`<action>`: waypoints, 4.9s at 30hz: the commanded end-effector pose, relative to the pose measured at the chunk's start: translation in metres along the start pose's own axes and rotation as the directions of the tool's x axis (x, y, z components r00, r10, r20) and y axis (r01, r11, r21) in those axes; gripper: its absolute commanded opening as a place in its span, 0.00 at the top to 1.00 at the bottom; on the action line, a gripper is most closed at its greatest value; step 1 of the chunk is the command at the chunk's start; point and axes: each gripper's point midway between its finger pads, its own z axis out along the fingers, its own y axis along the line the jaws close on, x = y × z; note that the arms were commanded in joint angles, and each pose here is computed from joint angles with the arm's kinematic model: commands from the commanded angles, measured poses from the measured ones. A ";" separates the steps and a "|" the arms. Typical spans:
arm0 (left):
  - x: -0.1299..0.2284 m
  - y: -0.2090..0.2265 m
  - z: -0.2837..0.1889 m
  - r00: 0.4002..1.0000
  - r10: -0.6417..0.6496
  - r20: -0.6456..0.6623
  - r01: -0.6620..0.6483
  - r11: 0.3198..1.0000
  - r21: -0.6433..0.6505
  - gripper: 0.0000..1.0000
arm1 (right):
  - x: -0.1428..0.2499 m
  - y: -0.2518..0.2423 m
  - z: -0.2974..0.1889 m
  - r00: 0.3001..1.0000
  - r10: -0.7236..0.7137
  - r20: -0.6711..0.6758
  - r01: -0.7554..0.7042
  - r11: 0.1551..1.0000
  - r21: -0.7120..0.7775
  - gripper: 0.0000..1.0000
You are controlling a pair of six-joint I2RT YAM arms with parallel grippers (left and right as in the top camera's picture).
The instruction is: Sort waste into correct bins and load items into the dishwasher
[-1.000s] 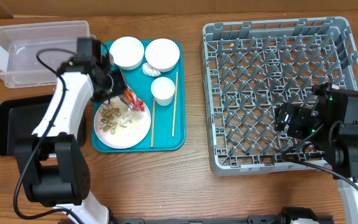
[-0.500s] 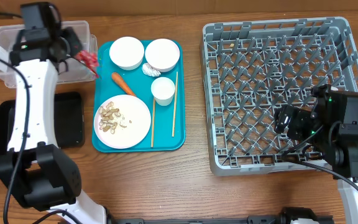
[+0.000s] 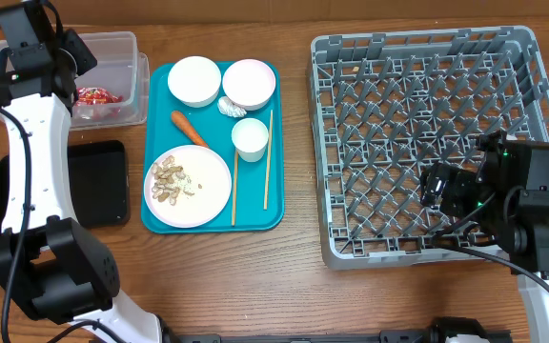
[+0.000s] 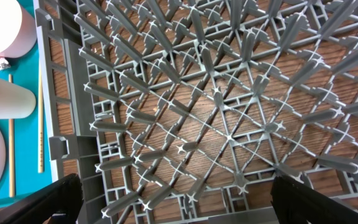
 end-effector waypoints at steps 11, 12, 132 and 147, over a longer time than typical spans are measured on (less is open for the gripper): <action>0.080 -0.097 -0.030 0.950 0.174 -0.258 -0.082 0.940 0.330 0.50 | -0.008 0.001 -0.008 0.999 -0.008 0.034 0.008 1.000 0.003 0.00; 0.093 -0.101 -0.033 0.936 0.193 -0.295 -0.089 0.939 0.332 0.50 | -0.008 0.001 -0.008 0.999 -0.008 0.034 0.008 1.000 0.004 0.00; 0.290 -0.296 -0.217 0.497 0.657 -0.567 0.263 0.508 0.820 0.71 | -0.037 0.126 0.005 0.902 -0.351 0.252 0.423 0.600 -0.679 0.25; 0.251 -0.181 -0.102 0.628 0.473 -0.617 -0.215 0.868 0.447 0.55 | -0.020 -0.002 0.044 0.995 -0.067 -0.068 0.067 0.998 0.008 0.19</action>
